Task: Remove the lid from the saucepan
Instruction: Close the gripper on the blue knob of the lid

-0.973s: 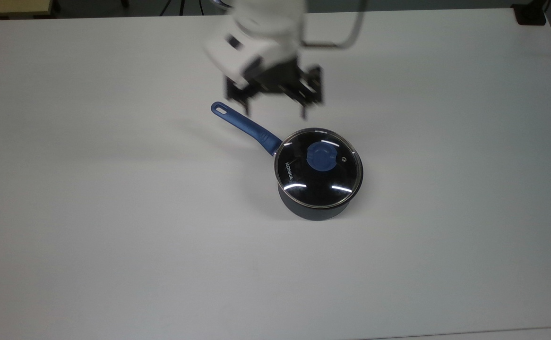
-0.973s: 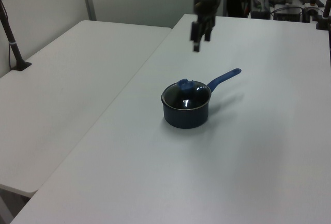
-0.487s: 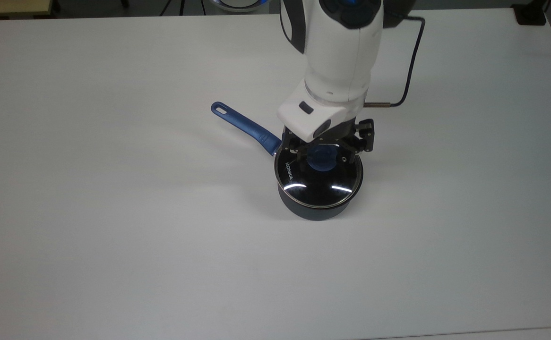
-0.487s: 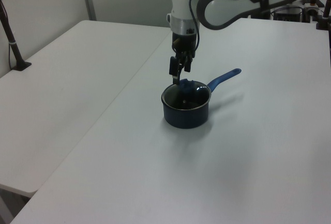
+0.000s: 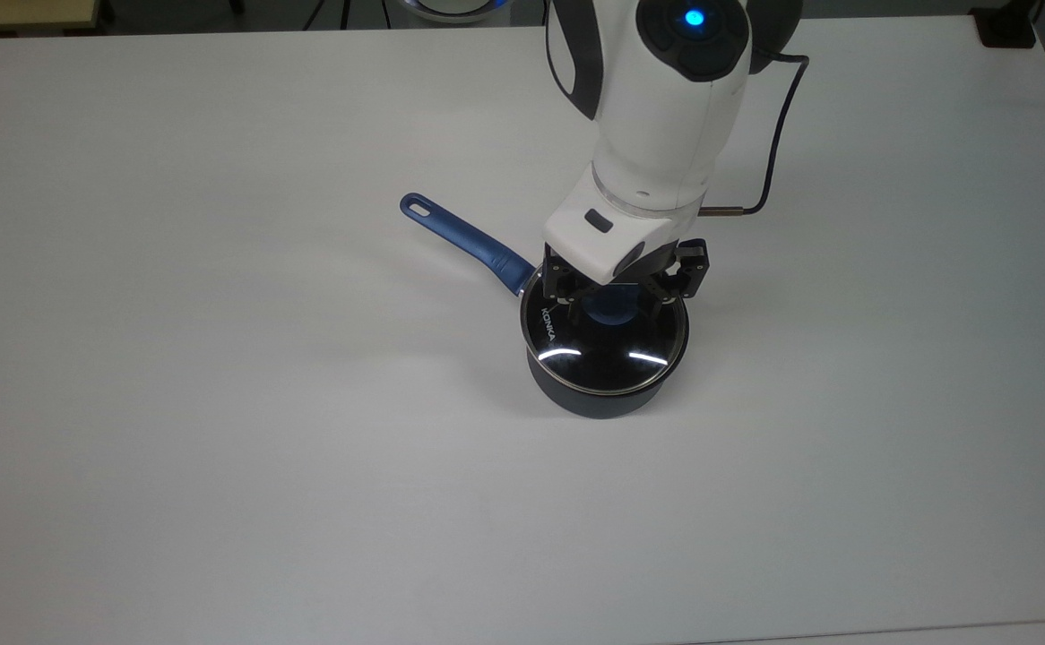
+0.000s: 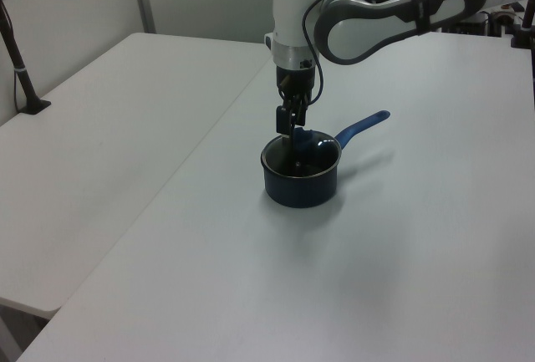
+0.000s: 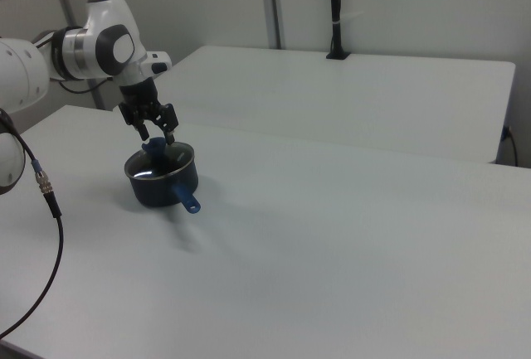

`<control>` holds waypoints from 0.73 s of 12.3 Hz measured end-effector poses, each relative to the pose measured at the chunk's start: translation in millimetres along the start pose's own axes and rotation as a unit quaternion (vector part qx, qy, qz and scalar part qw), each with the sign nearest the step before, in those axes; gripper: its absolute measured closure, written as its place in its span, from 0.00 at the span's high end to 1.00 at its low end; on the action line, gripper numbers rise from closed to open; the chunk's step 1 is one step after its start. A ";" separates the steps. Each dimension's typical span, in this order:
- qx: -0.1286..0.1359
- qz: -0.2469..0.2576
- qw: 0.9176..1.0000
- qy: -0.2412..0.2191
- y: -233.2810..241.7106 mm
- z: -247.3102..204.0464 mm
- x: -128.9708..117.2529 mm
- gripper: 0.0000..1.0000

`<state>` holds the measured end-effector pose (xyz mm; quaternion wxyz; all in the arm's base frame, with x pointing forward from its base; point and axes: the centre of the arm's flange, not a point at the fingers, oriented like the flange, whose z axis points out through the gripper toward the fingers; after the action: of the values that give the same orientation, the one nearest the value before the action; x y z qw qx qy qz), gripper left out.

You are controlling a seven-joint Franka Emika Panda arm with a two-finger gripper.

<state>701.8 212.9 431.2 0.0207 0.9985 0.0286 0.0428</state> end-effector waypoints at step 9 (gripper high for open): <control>-0.014 -0.018 1.000 -0.002 -6.8 5.3 -1.9 0.61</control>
<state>700.0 219.4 425.5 0.0354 0.9975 0.0463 0.0406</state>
